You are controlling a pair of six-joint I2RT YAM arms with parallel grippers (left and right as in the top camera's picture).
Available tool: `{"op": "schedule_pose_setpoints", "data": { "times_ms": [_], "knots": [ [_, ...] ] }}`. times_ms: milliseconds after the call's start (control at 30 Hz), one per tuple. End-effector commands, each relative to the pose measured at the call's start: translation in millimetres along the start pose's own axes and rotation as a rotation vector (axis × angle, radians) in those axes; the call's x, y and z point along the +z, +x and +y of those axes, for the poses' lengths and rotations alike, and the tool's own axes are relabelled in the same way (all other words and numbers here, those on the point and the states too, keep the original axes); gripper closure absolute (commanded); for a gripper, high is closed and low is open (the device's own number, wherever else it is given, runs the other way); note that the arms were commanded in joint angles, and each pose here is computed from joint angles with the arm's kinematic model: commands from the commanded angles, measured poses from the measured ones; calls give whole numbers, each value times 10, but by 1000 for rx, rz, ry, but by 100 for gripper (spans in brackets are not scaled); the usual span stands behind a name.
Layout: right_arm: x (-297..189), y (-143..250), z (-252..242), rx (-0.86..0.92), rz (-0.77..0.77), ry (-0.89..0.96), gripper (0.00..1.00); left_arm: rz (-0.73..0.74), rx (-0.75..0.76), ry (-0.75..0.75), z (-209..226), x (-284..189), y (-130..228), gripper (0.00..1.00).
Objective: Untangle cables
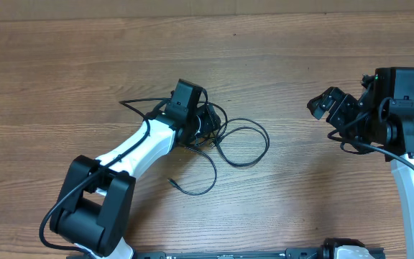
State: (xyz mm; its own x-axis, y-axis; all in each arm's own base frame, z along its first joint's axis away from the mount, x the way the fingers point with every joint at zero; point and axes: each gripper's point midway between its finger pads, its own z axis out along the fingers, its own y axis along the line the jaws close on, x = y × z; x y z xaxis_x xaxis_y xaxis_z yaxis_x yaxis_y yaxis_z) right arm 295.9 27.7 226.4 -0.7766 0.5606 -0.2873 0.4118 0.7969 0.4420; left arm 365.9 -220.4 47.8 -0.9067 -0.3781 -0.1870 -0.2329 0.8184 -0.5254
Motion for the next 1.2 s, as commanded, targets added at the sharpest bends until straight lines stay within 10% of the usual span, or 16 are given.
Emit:
{"op": "schedule_pose_setpoints", "data": {
  "times_ms": [0, 333, 633, 1167],
  "knots": [
    [3, 3, 22, -5, 1, -5, 0, -44, 7, -14, 12, 35, -77, 51],
    [3, 21, 11, -3, 8, -1, 0, -88, 19, 6, 13, 6, -242, 95],
    [3, 24, 9, -2, 9, 0, 0, -116, 58, 18, -5, -101, -338, 96],
    [123, 268, 369, 1, 161, -242, 0, -434, 179, 457, -1006, -2166, -767, 96]
  ]
}}
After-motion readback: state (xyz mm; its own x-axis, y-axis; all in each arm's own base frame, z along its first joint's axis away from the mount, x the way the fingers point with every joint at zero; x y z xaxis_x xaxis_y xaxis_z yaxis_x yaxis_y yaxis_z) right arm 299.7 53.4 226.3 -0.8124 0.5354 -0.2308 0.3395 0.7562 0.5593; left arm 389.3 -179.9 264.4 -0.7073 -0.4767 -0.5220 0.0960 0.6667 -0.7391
